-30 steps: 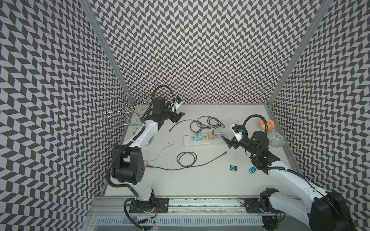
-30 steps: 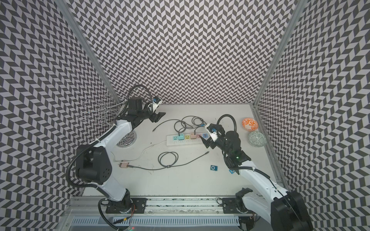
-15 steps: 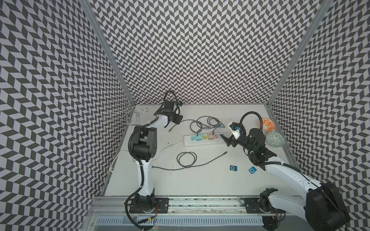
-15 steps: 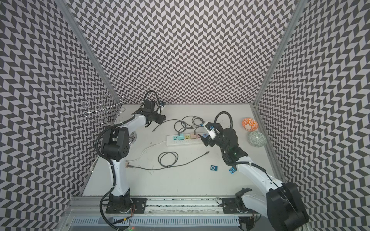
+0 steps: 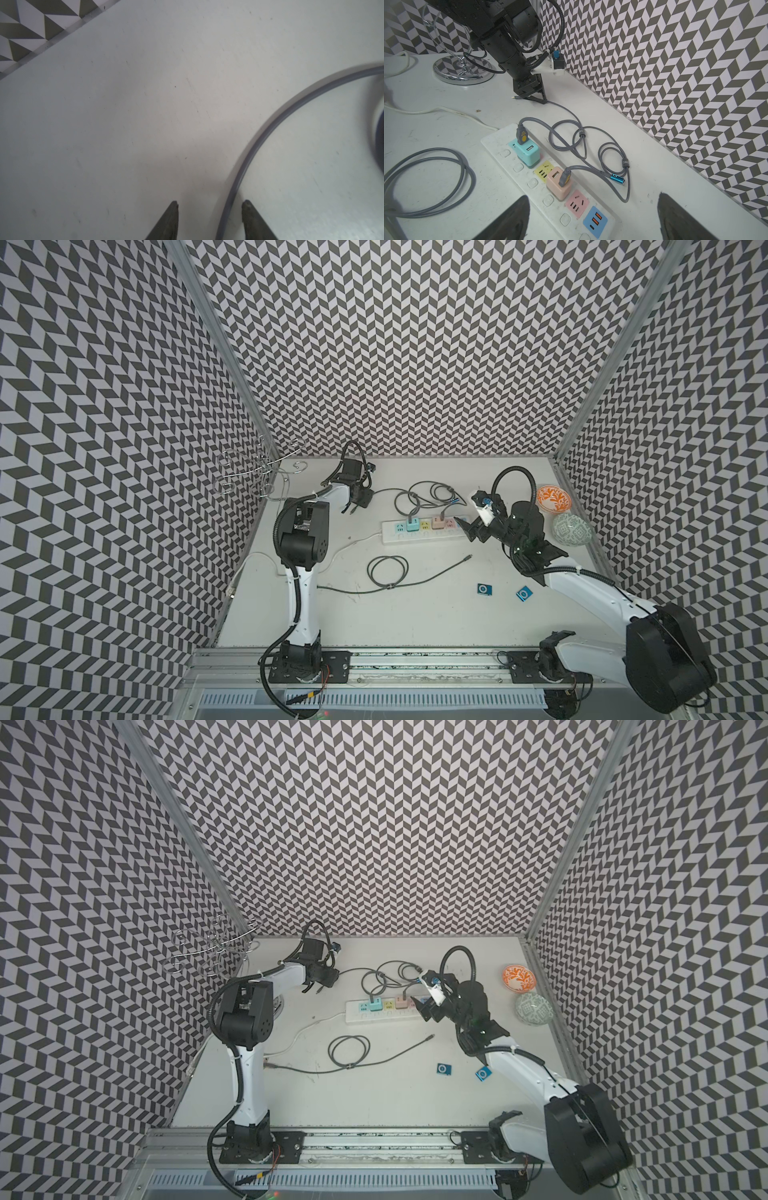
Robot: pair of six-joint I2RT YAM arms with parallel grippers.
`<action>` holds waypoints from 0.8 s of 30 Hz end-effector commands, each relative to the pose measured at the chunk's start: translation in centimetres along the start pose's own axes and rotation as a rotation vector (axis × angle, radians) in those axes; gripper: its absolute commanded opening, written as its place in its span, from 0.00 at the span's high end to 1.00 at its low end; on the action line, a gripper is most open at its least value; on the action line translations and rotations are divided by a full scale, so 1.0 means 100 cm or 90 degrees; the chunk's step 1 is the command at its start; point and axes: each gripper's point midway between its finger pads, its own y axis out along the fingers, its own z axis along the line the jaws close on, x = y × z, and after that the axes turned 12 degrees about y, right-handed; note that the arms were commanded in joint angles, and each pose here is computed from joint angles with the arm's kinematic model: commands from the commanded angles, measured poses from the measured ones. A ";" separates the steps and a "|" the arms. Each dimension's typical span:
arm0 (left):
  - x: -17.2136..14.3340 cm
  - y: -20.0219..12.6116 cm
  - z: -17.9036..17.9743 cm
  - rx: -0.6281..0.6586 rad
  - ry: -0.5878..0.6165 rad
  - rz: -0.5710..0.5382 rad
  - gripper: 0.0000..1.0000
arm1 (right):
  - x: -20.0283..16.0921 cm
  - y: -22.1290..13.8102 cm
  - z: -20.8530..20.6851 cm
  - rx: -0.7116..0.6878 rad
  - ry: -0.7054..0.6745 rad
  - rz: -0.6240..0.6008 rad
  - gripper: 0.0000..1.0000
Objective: Charge mp3
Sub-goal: Pick up the charging cable from the center of the board.
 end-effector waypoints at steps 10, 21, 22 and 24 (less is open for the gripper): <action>-0.031 0.009 -0.029 -0.098 -0.033 0.060 0.88 | 0.019 -0.005 -0.003 -0.009 -0.013 -0.037 0.06; 0.008 -0.031 -0.033 -0.117 -0.047 -0.029 1.00 | 0.022 -0.017 -0.001 -0.012 -0.014 -0.054 0.06; 0.016 -0.041 -0.032 -0.116 -0.047 -0.049 1.00 | 0.023 -0.018 0.000 -0.010 -0.013 -0.057 0.06; 0.031 -0.059 -0.031 -0.114 -0.047 -0.086 1.00 | 0.025 -0.020 0.002 -0.005 -0.013 -0.063 0.06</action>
